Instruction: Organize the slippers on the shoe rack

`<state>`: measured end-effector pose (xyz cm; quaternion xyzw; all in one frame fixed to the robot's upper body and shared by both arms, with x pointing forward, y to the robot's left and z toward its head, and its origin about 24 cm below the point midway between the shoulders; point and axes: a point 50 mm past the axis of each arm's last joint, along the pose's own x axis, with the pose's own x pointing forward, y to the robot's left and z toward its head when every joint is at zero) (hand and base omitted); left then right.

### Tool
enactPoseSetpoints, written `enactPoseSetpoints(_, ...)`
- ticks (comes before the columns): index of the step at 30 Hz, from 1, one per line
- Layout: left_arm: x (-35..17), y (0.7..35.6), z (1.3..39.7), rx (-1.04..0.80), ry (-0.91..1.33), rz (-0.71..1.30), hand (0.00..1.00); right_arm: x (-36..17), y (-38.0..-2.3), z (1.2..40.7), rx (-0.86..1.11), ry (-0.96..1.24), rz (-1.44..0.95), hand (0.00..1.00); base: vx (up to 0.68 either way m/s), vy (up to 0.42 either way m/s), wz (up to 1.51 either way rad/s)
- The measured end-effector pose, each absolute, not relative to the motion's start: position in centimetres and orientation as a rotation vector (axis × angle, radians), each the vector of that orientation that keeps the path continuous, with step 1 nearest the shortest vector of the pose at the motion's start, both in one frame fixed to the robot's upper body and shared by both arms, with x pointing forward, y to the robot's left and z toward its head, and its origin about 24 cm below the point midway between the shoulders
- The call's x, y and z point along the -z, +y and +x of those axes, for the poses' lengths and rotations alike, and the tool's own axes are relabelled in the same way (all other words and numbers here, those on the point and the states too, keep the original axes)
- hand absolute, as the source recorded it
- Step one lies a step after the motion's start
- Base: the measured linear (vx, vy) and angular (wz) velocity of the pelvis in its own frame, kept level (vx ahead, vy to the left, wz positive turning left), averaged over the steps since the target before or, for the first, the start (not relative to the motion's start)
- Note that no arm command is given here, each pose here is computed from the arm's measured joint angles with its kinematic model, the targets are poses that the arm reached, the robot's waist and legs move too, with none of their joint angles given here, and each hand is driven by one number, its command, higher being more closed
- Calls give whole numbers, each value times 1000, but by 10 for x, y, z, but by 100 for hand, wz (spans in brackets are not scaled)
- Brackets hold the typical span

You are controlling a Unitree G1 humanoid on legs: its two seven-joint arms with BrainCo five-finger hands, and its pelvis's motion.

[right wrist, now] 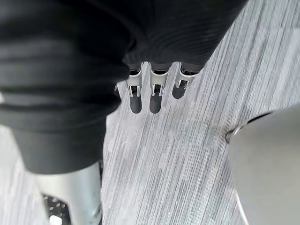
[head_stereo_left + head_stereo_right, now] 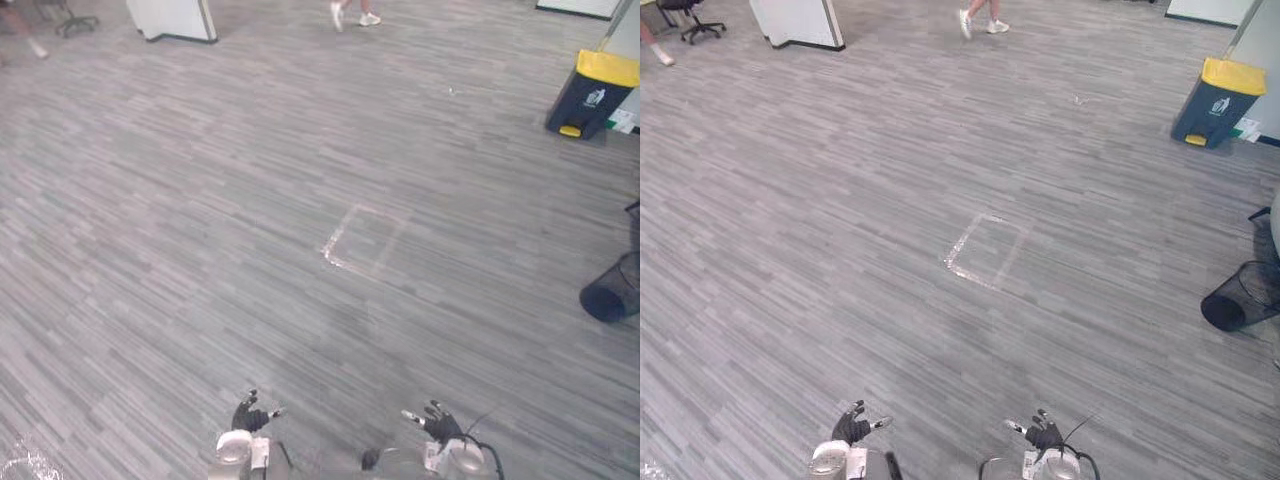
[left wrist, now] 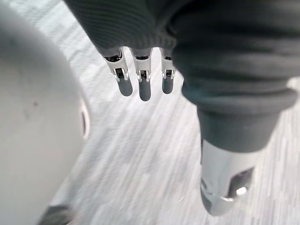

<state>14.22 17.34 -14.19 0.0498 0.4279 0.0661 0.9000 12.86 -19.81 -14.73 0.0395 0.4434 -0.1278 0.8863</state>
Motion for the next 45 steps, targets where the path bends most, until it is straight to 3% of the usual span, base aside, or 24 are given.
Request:
enactPoseSetpoints(13, 150, 186, 130, -74, 967, 220, 0, 149, -186, 127, 242, 927, 103, 0, 487, 232, -48)
enactPoseSetpoints(20, 150, 177, 131, -27, 967, 235, 0, 139, -195, 144, 244, 842, 82, 0, 531, -52, 0)
enactPoseSetpoints(26, 151, 150, 136, 26, 958, 176, 0, 137, -214, 145, 294, 848, 60, 0, 583, -180, 6)
enactPoseSetpoints(40, 143, 146, 147, 48, 878, 187, 0, 148, -205, 125, 299, 935, 88, 0, 391, 112, -65)
enactPoseSetpoints(45, 146, 165, 142, 34, 913, 243, 0, 152, -187, 121, 274, 947, 129, 0, 444, 285, -73)
